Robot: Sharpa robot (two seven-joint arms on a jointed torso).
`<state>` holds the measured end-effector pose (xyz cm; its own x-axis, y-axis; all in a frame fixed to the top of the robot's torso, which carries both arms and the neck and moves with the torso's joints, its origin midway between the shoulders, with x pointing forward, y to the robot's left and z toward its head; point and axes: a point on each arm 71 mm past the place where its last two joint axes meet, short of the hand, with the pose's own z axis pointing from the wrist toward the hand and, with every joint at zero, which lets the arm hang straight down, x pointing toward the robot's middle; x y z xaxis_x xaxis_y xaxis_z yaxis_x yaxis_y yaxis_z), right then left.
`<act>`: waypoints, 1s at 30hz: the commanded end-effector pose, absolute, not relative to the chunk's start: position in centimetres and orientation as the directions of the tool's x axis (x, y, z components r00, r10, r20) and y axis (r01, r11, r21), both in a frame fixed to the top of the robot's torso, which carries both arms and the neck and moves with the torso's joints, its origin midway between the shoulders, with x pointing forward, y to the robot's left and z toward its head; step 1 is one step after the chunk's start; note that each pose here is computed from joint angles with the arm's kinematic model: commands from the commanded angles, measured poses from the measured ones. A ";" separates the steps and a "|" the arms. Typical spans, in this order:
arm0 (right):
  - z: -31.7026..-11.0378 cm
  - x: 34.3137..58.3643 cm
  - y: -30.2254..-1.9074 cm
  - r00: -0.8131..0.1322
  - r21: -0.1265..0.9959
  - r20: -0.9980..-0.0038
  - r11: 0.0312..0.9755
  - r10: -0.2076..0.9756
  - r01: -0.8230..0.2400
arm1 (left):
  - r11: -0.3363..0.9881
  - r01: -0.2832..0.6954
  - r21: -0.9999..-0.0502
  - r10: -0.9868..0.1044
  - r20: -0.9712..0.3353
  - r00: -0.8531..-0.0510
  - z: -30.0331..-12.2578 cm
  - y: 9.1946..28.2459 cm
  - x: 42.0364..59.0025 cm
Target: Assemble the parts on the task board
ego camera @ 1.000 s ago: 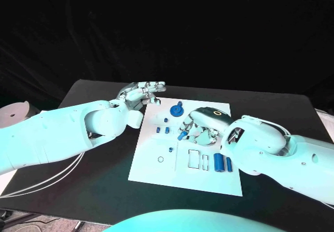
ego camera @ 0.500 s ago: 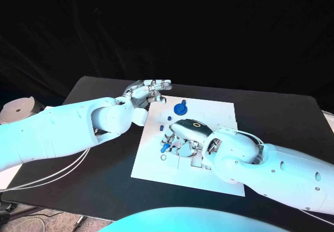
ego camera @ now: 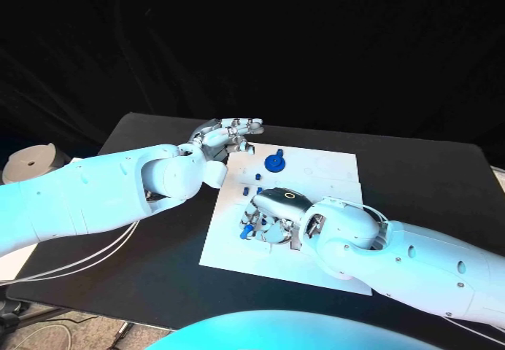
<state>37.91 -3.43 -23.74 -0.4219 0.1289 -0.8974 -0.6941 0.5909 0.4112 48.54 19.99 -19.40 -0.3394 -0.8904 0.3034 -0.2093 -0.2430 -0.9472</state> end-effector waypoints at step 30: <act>-24.7 37.9 -3.7 -0.386 0.283 -0.922 0.648 -0.018 -0.707 | -0.250 -0.210 -0.945 -0.883 0.312 -0.351 -19.3 20.0 48.5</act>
<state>38.02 -3.65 -24.11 -0.3892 0.0536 -0.9196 -0.7031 0.6278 0.3341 48.59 20.22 -19.44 -0.3354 -0.8925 0.3017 -0.2100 -0.2413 -0.9474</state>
